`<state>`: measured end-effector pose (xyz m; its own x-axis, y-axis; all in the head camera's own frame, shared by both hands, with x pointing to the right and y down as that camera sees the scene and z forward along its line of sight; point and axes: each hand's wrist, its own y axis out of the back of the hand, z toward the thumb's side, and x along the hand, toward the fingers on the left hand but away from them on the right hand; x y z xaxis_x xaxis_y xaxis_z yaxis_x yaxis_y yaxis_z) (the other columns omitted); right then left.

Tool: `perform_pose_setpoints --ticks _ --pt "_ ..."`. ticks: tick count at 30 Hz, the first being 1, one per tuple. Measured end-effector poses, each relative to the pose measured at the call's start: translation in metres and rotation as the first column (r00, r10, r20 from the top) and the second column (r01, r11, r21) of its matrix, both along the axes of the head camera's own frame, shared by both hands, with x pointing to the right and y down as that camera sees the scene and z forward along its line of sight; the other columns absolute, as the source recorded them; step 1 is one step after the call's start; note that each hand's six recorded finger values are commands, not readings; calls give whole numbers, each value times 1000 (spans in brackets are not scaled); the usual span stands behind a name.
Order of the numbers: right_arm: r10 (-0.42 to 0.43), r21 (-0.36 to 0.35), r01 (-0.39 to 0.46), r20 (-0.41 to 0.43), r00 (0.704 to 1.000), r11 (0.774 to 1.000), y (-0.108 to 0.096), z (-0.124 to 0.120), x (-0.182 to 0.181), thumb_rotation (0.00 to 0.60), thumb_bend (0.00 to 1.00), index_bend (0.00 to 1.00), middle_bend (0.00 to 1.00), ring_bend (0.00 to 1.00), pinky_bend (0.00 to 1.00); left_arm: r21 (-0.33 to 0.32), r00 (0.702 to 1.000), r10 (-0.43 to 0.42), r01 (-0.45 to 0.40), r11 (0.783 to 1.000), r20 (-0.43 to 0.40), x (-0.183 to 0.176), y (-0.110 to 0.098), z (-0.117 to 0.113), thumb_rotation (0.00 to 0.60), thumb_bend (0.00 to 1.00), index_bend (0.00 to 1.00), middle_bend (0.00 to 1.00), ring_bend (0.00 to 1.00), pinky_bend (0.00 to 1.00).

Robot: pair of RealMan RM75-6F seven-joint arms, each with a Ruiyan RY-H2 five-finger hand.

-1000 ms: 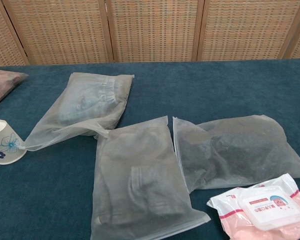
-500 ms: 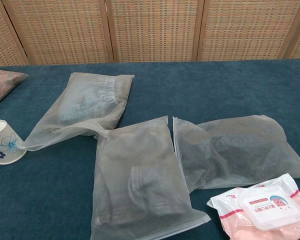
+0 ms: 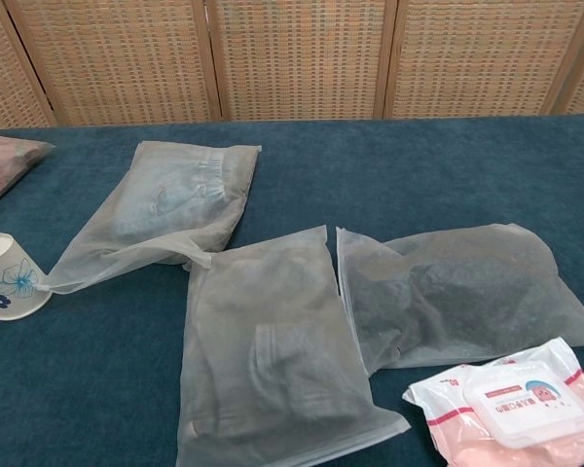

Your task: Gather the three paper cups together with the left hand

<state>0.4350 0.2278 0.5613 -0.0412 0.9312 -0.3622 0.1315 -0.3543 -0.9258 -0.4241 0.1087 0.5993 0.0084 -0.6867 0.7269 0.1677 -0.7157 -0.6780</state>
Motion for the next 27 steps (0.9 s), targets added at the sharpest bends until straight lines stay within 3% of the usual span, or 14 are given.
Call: perform_pose_setpoints --ticks 4,18,27 --pt "1 6 -1 1 1000 1000 0 -1 0 600 94 0 0 0 0 3 1000 10 -10 1000 11 -1 0 -2 600 261 241 0 0 0" --pt "1 26 -2 7 1000 1000 -1 -3 0 600 93 0 0 0 0 8 1000 6 -6 1000 8 0 -2 -6 600 260 162 0 0 0" --pt "0 20 -1 6 1000 1000 0 -2 -1 600 93 0 0 0 0 22 997 -30 31 999 -74 3 -7 -41 600 260 108 0 0 0"
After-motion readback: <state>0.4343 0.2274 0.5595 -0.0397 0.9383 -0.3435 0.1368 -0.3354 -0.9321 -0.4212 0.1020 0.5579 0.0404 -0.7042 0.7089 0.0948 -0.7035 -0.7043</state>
